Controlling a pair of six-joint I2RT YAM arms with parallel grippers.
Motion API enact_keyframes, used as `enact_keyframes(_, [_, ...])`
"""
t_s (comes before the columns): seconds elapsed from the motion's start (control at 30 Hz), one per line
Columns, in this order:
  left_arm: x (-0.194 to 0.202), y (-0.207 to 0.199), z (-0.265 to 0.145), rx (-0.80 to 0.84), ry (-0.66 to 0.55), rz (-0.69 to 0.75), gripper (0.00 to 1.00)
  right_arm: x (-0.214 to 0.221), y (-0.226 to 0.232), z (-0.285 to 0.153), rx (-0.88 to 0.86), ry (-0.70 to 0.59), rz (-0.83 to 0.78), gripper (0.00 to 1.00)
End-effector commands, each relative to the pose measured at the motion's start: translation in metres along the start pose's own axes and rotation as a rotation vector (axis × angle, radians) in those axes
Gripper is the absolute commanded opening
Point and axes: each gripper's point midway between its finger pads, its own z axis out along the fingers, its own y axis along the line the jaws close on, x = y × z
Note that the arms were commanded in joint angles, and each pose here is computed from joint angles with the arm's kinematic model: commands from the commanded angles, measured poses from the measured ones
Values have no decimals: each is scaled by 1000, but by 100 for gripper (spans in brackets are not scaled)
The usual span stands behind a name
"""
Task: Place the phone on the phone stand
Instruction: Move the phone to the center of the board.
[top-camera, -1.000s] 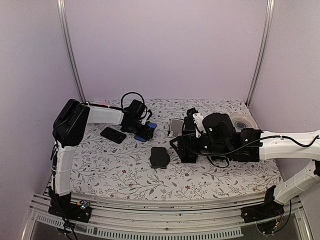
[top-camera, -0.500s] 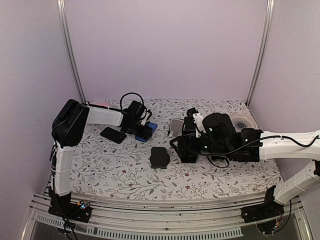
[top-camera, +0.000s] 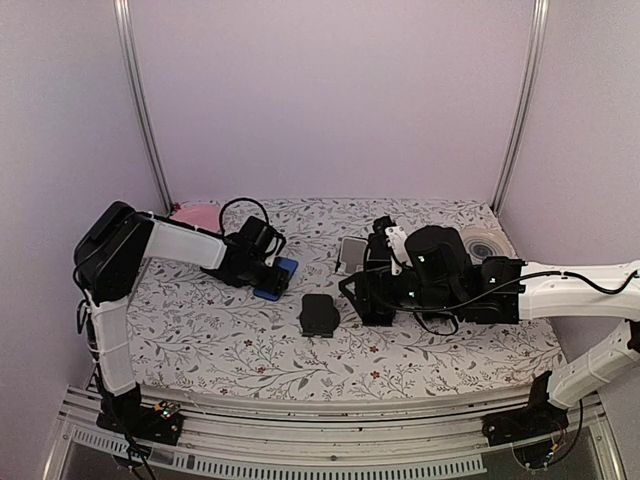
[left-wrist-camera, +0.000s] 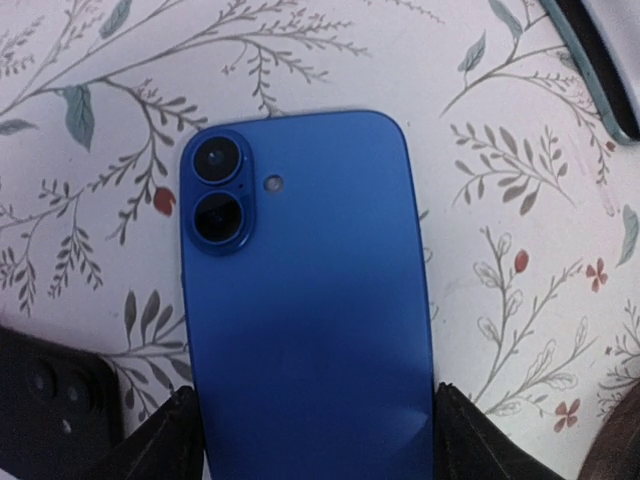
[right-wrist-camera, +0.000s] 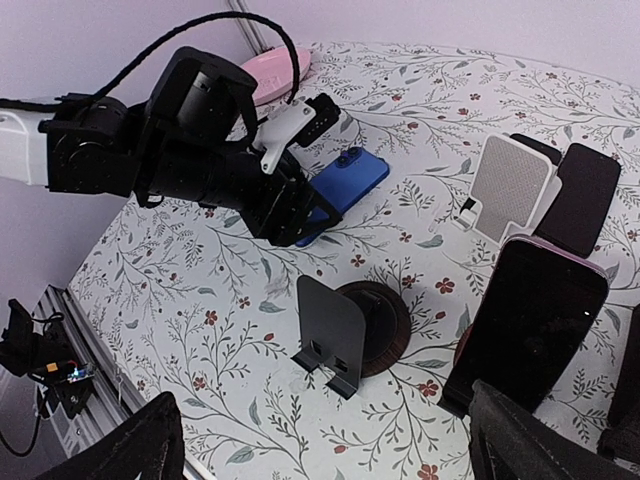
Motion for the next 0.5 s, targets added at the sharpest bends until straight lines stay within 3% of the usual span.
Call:
enact_keyframes(0.0, [80,3,-1,-41,203,15,67,-5,5,1,-22,-18,11,99])
enact_keyframes(0.13, [85,4,-7,-43,198,11,70,-6,8,2,-33,-18,11,99])
enact_keyframes(0.47, [69,3,-1,-52,181,31,96,-10,9,0,-30,-22,5,99])
